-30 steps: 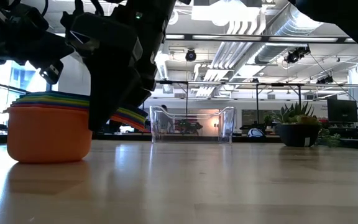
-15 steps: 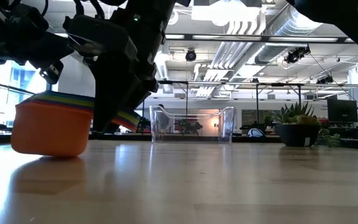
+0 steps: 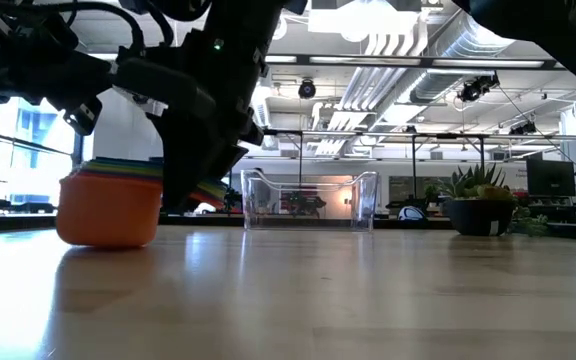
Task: Nest measuring cups in basket
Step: Put the nest of measuring cups into the transparent bin
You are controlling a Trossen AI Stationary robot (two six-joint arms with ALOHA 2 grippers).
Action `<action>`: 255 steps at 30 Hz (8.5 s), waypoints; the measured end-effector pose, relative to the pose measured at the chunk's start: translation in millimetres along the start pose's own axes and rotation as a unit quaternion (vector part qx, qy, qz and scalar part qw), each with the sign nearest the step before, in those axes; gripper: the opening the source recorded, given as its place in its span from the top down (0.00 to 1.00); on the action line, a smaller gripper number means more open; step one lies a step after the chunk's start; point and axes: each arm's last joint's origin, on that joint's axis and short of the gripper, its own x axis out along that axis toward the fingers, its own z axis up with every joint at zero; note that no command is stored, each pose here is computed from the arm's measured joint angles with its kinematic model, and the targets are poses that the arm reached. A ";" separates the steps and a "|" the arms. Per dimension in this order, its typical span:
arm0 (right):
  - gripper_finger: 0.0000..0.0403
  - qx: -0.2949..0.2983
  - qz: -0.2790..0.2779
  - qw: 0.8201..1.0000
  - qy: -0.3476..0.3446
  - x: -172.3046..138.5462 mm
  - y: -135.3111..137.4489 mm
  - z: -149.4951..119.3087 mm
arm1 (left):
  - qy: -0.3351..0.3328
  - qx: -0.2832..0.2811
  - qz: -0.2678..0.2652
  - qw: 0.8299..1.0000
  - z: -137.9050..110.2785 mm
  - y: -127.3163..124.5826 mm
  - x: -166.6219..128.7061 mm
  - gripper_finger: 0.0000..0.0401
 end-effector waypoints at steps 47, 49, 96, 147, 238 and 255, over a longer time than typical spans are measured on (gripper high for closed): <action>0.70 0.174 -0.112 0.978 0.003 5.5 -56.5 5.8 | 0.000 0.000 0.000 1.000 0.0 0.0 0.0 0.82; 0.70 0.178 -0.113 0.977 -0.002 5.7 -57.5 6.9 | 0.000 0.000 0.000 1.000 0.0 0.0 0.0 0.82; 0.71 0.283 -0.223 0.932 0.048 -6.3 -45.8 -19.9 | 0.000 0.000 0.000 1.000 0.0 0.0 0.0 0.82; 0.92 0.231 -0.208 0.949 0.059 -12.6 -52.9 -16.0 | 0.000 0.000 0.000 1.000 0.0 0.0 0.0 0.82; 0.59 -0.052 -0.486 0.872 0.012 72.6 -91.3 -9.9 | -0.002 0.000 0.003 1.000 0.0 0.2 0.0 0.82; 0.56 0.000 -0.419 0.908 0.013 22.0 -83.4 -5.1 | -0.002 0.000 0.004 1.000 0.0 0.2 0.0 0.82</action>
